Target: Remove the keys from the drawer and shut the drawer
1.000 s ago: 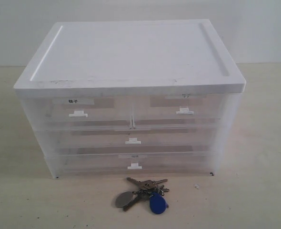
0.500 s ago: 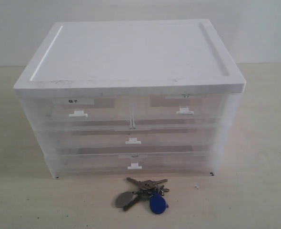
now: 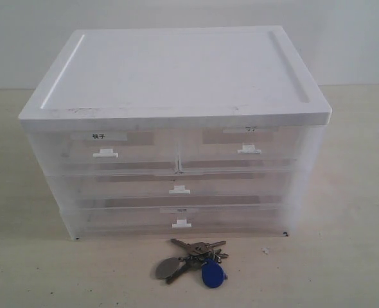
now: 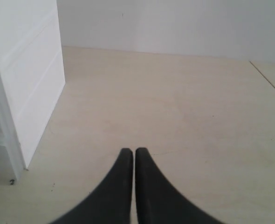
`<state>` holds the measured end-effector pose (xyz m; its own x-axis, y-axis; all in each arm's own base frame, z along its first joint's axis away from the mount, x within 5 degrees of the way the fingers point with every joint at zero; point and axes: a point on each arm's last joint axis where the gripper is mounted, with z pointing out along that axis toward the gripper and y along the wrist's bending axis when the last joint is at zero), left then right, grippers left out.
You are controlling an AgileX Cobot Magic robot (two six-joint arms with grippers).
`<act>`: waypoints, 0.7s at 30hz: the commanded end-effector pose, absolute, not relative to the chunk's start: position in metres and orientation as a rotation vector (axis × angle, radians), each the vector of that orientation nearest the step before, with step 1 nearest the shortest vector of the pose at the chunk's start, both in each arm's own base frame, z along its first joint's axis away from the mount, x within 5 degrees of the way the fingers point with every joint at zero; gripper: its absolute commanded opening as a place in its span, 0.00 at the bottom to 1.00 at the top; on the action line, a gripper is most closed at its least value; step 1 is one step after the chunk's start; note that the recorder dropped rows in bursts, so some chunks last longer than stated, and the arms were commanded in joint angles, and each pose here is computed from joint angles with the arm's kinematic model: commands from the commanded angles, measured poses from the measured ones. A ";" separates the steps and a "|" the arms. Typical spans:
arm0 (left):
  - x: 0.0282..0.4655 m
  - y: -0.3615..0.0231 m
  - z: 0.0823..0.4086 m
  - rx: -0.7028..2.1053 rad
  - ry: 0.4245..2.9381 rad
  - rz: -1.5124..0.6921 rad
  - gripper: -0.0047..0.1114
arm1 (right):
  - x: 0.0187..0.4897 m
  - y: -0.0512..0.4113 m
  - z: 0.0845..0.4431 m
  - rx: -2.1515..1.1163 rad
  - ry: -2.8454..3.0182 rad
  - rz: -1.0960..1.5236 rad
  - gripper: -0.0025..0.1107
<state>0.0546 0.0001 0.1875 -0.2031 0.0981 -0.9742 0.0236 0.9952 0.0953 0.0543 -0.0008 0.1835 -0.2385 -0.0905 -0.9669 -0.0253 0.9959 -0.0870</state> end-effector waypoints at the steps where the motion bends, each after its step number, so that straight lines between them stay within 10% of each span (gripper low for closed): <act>1: 0.054 0.000 0.186 0.086 1.778 0.068 0.08 | 0.054 -0.001 0.184 -0.086 1.804 -0.067 0.02; 21: 0.054 0.000 0.186 0.086 1.778 0.068 0.08 | 0.054 -0.001 0.184 -0.080 1.804 -0.061 0.02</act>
<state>0.0546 0.0001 0.1875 -0.2031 0.0981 -0.9742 0.0236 0.9952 0.0953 0.0543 -0.0008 0.1833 -0.2404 -0.0905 -0.9664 -0.0253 0.9959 -0.0870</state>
